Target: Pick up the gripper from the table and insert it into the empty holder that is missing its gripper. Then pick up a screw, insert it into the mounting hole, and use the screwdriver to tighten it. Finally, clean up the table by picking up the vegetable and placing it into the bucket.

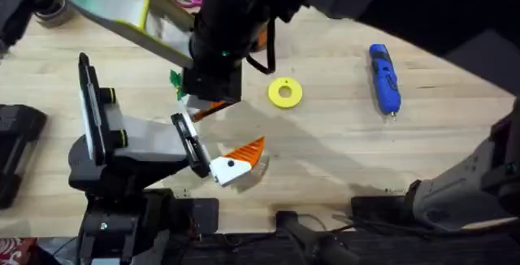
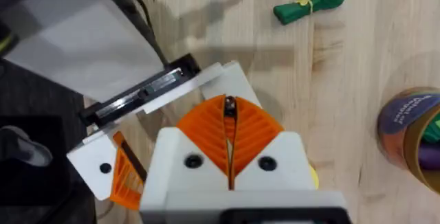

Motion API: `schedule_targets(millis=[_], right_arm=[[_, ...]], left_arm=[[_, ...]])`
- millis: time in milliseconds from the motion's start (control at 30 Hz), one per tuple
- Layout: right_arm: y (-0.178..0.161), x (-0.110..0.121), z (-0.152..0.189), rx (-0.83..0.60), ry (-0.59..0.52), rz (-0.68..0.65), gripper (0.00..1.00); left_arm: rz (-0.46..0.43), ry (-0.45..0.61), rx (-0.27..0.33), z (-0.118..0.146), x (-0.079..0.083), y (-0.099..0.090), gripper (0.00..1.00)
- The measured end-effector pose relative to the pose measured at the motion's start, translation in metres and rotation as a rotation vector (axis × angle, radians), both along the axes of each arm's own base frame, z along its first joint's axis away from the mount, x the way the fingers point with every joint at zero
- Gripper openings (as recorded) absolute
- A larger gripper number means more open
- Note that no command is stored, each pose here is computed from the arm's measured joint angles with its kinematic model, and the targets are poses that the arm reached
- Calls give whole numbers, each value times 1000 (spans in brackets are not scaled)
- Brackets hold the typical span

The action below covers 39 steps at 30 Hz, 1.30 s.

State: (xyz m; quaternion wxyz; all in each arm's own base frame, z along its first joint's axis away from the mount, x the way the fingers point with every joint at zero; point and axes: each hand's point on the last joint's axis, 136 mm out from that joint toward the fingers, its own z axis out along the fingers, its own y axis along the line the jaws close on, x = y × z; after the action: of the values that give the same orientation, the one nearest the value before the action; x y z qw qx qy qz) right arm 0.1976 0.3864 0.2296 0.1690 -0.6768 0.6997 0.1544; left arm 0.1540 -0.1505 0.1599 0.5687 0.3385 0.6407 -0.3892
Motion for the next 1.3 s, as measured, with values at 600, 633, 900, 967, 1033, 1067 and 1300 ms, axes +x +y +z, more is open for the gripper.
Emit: schedule_targets(millis=[600, 633, 900, 967, 1033, 1067, 1300], right_arm=[[0, 0, -6, -5, 3, 0, 5], [0, 0, -6, -5, 4, 0, 5], [1, 0, -6, -5, 3, 0, 5], [1, 1, -6, -2, 1, 0, 5], [2, 1, -6, -1, 0, 0, 5], [2, 1, -6, 0, 0, 0, 5], [1, 1, -6, -1, 0, -1, 5]], left_arm=[[-1, 4, -2, 0, 0, 0, 944], [-1, 4, -2, 0, 0, 0, 943], [-1, 4, -2, 0, 0, 0, 942], [-1, 4, -2, 0, 0, 0, 943], [-1, 4, -2, 0, 0, 0, 944], [0, 4, -2, 0, 0, 0, 943], [-1, 4, -2, 0, 0, 0, 942]])
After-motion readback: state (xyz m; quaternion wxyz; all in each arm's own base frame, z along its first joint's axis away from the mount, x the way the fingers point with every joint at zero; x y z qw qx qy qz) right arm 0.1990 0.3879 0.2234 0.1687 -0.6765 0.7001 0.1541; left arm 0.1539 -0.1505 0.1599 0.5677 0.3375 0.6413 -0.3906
